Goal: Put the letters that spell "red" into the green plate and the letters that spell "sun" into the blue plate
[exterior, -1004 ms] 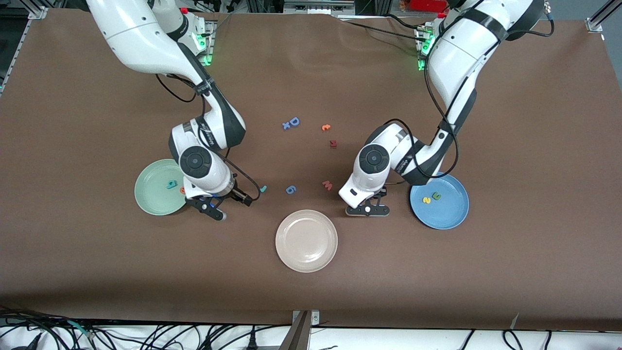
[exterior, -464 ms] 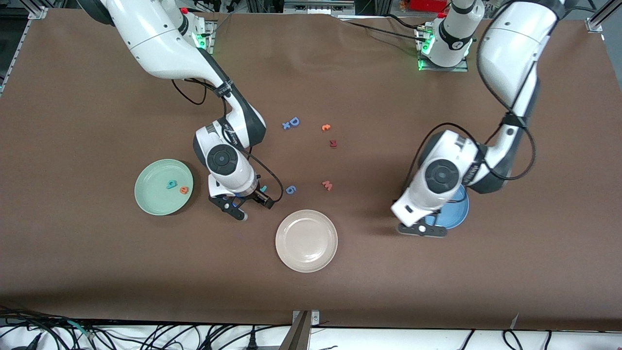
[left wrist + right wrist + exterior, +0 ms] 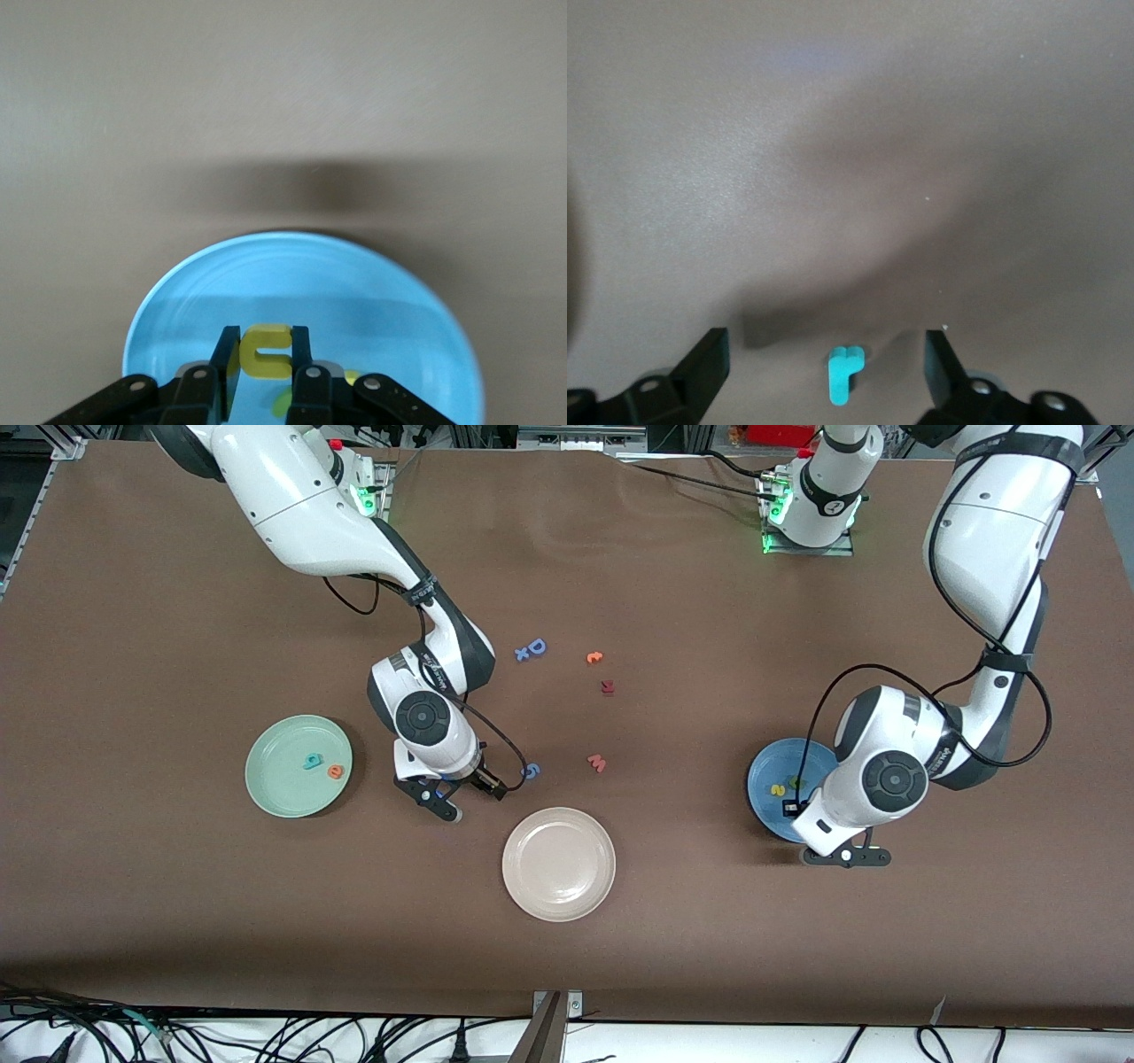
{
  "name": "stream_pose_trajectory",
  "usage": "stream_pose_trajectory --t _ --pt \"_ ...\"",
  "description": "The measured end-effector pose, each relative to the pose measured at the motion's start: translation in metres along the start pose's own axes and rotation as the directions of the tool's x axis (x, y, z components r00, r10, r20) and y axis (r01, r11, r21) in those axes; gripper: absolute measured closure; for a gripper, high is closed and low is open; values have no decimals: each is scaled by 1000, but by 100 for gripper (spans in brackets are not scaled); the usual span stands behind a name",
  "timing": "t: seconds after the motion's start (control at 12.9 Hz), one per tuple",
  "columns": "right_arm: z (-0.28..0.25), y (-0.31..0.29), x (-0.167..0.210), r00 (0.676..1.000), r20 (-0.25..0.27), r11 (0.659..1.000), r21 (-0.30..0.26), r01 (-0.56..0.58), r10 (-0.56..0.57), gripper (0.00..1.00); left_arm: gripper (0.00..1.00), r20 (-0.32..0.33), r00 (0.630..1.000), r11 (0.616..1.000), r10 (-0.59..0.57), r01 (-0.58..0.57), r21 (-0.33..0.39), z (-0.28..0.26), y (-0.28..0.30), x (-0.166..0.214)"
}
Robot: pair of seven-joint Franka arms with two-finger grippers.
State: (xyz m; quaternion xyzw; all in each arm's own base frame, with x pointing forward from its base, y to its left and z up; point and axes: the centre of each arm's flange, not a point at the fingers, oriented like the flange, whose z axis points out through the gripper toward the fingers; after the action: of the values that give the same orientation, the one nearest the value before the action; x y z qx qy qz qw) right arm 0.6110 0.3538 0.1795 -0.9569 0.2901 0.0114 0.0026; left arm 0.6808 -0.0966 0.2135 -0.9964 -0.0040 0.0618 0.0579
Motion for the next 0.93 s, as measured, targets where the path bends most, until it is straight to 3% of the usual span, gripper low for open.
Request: stream_pose_trajectory --t 0.08,0.23,0.31,0.46,0.85,0.93 --pt "1 0 -1 1000 0 1000 0 -1 1 5 73 12 1000 1000 -3 3 0 7 -3 -1" --pt "2 -1 -3 1000 0 1000 0 -13 13 21 73 27 1000 1000 2 -2 -1 15 0 -4" --pt "2 -1 -4 1000 1 1000 1 -14 14 21 73 30 1000 1000 3 -3 -1 16 1 -5" --pt "4 -2 -7 1000 4 1000 0 -13 13 36 56 31 1000 1000 1 -1 -1 17 0 -5" --pt "3 -7 -16 1000 13 1000 10 -4 4 52 1 -20 1000 1000 -11 10 -2 -16 -6 2" --pt "2 -7 -16 1000 13 1000 11 -3 3 61 0 -36 999 1000 -15 15 4 -36 -8 2"
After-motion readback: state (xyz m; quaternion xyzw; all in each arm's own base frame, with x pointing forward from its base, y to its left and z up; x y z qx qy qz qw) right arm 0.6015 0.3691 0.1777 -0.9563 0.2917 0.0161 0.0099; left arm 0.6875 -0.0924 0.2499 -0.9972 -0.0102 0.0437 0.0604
